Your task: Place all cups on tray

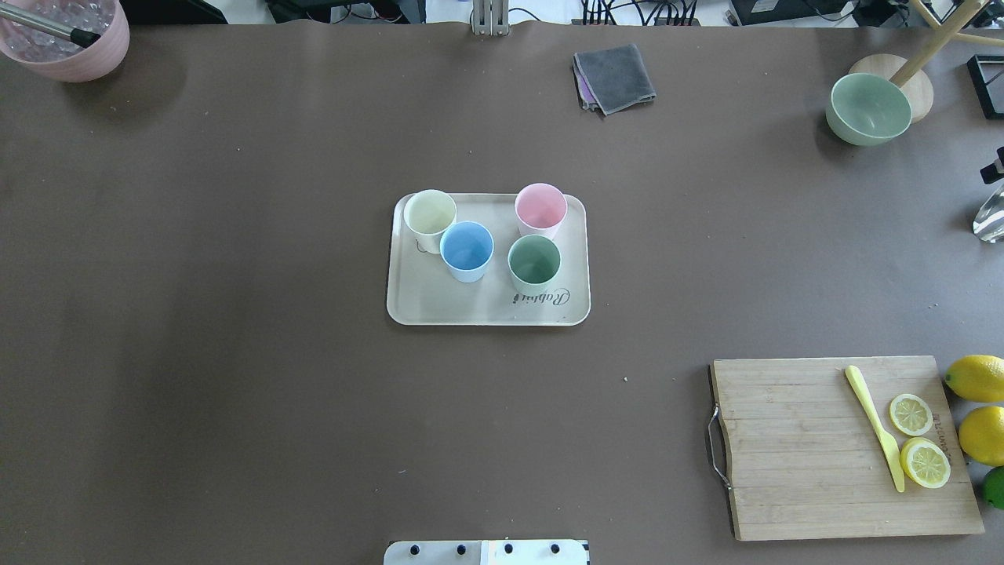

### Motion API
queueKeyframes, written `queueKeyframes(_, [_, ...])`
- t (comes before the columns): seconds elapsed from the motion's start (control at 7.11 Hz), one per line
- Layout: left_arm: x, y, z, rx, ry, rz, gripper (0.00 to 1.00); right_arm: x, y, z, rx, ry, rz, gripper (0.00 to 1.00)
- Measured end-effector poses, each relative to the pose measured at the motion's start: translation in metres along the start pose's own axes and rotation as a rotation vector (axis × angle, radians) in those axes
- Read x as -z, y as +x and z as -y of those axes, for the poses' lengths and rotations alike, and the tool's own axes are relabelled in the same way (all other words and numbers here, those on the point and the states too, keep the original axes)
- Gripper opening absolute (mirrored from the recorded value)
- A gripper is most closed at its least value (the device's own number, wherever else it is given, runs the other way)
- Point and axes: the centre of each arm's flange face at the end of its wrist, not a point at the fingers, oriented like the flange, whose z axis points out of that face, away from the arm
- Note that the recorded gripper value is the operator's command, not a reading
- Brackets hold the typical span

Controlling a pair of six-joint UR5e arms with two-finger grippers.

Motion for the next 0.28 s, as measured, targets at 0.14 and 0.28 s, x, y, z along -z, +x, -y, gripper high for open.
queueKeyframes(0.14, [0.0012, 0.0013, 0.0005, -0.003, 0.002, 0.001, 0.98, 0.0014, -0.0013, -0.0019, 0.002, 0.002, 0.002, 1.0])
queueKeyframes(0.28, [0.003, 0.0027, 0.0012, -0.006, 0.006, 0.002, 0.98, 0.0026, -0.0027, -0.0021, 0.005, 0.003, 0.004, 1.0])
